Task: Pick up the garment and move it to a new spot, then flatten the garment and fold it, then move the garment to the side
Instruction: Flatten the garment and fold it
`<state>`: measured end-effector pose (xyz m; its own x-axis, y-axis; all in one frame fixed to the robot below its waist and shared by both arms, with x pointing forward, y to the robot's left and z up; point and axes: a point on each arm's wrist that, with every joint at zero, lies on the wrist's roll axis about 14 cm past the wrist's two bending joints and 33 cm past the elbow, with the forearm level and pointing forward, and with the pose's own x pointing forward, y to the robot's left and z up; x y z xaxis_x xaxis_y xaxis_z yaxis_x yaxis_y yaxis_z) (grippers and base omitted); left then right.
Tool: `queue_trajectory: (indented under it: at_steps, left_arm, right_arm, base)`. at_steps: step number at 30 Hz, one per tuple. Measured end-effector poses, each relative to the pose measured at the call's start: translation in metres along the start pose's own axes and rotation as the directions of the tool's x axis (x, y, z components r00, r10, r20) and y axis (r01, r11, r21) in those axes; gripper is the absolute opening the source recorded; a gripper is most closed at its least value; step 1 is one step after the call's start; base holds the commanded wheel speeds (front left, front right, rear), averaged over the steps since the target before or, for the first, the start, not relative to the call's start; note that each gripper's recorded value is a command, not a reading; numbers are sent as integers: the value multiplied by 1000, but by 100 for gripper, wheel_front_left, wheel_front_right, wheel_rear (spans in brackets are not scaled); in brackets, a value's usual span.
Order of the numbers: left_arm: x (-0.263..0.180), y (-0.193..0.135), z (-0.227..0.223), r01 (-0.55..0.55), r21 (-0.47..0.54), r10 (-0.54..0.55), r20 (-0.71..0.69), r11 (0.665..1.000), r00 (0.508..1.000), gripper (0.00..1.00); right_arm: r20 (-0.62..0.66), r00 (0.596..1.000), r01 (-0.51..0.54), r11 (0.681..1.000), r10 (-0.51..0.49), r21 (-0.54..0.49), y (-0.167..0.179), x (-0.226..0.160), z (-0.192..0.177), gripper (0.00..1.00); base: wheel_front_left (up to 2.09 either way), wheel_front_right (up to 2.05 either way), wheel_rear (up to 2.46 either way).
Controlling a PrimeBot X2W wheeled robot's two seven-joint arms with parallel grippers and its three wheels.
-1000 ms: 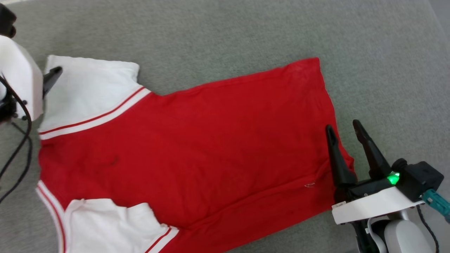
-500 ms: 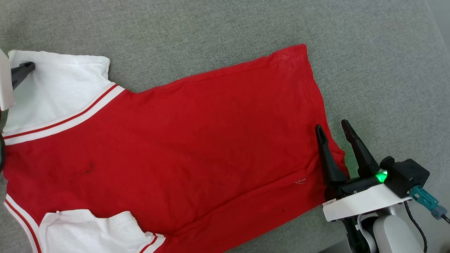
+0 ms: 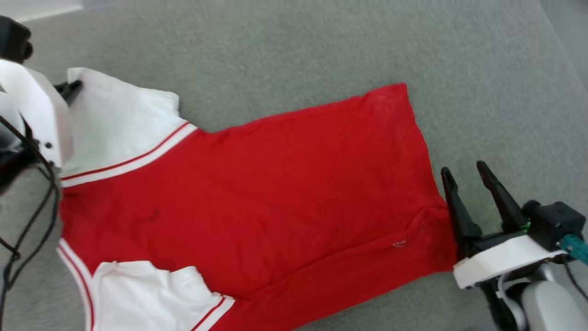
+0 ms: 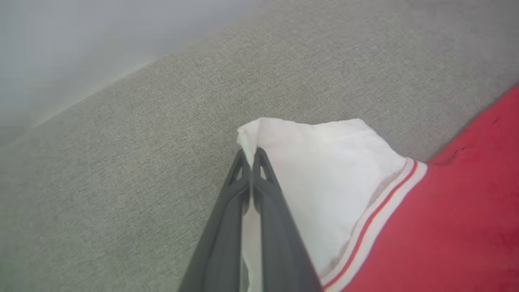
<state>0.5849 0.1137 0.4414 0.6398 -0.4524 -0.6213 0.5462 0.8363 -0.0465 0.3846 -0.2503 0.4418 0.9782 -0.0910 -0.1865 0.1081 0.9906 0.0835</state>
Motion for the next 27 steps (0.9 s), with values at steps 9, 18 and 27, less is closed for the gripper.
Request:
queue_trajectory:
  at_steps: [9,18,27]
  left_arm:
    - [-59,-35,22,55,63,-66,190,997,979,0]
    - [-94,-60,19,100,130,-132,266,986,955,0]
    - [-99,-68,7,126,152,-166,290,980,942,0]
  right_arm:
    - [-201,972,-145,982,119,-123,-4,4,11,100]
    - [-428,892,-273,930,148,-248,2,39,30,100]
    - [-621,777,-357,883,100,-304,15,90,15,100]
  base:
    - [0,0,0]
    - [0,0,0]
    - [0,0,0]
